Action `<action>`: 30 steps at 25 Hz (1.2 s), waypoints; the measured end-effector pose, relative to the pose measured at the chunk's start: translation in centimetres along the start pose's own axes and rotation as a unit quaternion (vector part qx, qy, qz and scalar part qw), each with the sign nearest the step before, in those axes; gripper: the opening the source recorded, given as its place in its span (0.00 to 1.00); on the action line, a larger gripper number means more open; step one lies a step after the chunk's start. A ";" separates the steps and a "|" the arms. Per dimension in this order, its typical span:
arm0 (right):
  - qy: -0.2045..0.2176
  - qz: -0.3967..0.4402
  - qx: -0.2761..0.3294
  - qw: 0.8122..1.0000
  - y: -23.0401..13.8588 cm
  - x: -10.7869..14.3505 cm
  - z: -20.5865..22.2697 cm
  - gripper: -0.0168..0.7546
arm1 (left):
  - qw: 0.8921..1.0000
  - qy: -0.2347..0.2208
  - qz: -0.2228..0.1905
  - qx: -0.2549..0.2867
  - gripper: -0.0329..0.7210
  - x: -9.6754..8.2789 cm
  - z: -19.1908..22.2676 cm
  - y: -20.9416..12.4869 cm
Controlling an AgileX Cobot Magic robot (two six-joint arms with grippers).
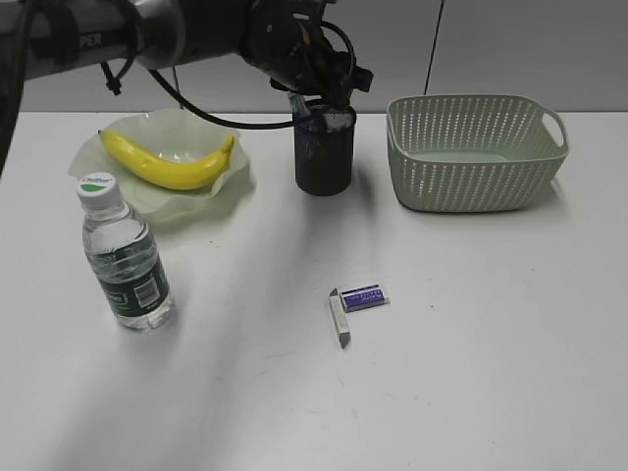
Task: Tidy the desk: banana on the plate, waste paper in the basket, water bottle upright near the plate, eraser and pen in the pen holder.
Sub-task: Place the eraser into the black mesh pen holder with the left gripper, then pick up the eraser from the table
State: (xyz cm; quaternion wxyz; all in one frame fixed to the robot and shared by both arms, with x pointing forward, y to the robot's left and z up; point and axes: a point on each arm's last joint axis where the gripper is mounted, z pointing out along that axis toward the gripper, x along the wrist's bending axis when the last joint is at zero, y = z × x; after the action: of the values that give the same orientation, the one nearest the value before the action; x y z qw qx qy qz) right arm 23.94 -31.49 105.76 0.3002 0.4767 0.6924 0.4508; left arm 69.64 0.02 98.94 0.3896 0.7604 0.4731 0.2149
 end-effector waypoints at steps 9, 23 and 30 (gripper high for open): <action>0.000 0.000 0.000 1.000 0.0 0.0 0.0 0.34 | 0.999 0.034 0.000 0.035 0.62 0.7 -10.6 5.2; 0.000 0.000 0.000 1.000 0.0 0.0 0.0 0.34 | 0.995 0.091 -0.016 0.034 0.48 3.4 -36.7 5.6; 0.000 0.000 0.000 1.000 0.0 0.0 0.0 0.34 | 0.993 0.065 -0.024 0.093 0.47 4.5 -43.1 -6.8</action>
State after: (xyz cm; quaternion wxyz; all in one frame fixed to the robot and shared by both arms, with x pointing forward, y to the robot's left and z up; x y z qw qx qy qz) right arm 23.94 -31.49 105.76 0.3001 0.4767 0.6924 0.4508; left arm 37.98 22.50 119.33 0.2901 0.7662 0.5337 0.2096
